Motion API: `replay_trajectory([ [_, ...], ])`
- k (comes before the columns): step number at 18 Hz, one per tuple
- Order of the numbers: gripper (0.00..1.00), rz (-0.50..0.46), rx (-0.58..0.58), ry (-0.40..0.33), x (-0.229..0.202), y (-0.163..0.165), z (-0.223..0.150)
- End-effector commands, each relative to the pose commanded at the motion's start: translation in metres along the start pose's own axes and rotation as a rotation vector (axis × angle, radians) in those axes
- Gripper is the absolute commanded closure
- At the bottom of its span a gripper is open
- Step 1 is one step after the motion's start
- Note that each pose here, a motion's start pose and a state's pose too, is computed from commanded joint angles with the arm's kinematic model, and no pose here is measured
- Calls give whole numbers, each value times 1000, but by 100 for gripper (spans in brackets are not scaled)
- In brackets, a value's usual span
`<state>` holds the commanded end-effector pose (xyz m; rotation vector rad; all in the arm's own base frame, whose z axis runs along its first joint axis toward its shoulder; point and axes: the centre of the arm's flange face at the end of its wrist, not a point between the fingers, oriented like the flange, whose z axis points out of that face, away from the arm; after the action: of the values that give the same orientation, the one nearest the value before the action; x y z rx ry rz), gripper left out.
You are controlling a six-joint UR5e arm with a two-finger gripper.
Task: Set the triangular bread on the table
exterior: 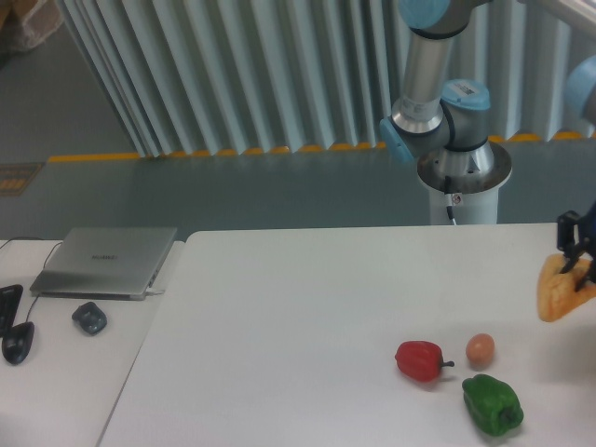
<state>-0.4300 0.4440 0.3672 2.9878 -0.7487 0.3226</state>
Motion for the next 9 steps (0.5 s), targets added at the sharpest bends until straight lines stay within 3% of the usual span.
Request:
replay_trajectory([
  [5,68,37,-8,-112,24,-15,20],
  [9,64,43,-11,-110,27,-20,31],
])
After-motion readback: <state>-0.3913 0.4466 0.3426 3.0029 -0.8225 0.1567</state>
